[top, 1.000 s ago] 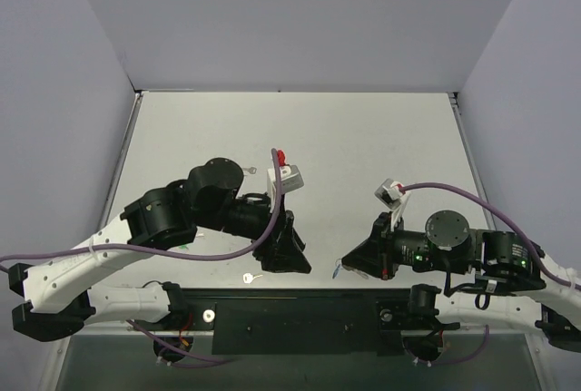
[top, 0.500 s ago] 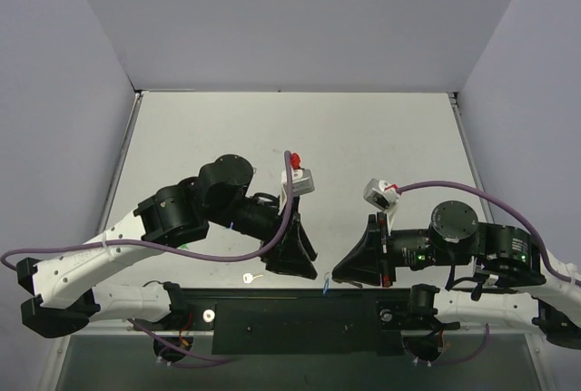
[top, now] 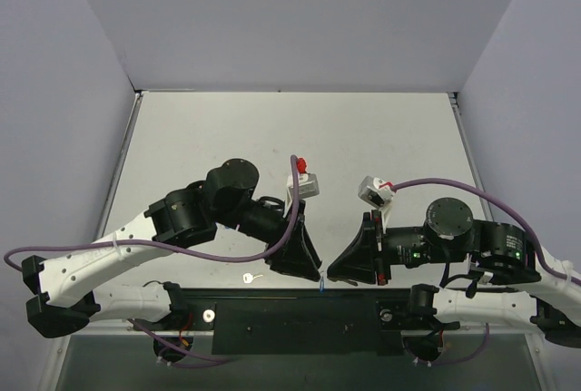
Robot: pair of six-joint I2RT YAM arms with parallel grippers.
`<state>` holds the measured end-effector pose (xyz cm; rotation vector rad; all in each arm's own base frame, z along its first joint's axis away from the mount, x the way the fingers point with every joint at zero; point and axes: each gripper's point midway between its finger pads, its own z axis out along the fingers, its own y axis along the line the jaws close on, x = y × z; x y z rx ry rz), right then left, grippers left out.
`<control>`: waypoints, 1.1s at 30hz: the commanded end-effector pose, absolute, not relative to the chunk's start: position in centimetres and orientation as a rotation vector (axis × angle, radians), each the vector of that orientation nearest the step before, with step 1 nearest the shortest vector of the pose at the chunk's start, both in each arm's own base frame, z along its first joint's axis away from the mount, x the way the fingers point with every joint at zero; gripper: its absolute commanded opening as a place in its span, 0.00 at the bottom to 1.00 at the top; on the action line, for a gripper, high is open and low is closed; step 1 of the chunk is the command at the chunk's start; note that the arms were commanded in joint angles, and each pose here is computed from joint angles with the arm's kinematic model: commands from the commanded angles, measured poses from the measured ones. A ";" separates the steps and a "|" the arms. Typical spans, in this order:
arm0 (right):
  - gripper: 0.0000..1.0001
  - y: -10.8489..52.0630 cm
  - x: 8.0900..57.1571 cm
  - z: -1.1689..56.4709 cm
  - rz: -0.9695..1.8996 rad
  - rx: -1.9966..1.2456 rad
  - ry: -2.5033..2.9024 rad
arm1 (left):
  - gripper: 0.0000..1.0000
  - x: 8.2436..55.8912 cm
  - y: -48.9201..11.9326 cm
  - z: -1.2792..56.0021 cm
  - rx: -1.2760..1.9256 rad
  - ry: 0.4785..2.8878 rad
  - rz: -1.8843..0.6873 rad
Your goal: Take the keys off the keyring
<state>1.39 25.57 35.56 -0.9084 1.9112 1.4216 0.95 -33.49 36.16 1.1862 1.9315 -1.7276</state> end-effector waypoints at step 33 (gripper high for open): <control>0.00 26.0 2.0 38.5 1.455 -0.866 1.790 | 0.00 0.3 -34.8 37.8 1.180 1.838 -1.809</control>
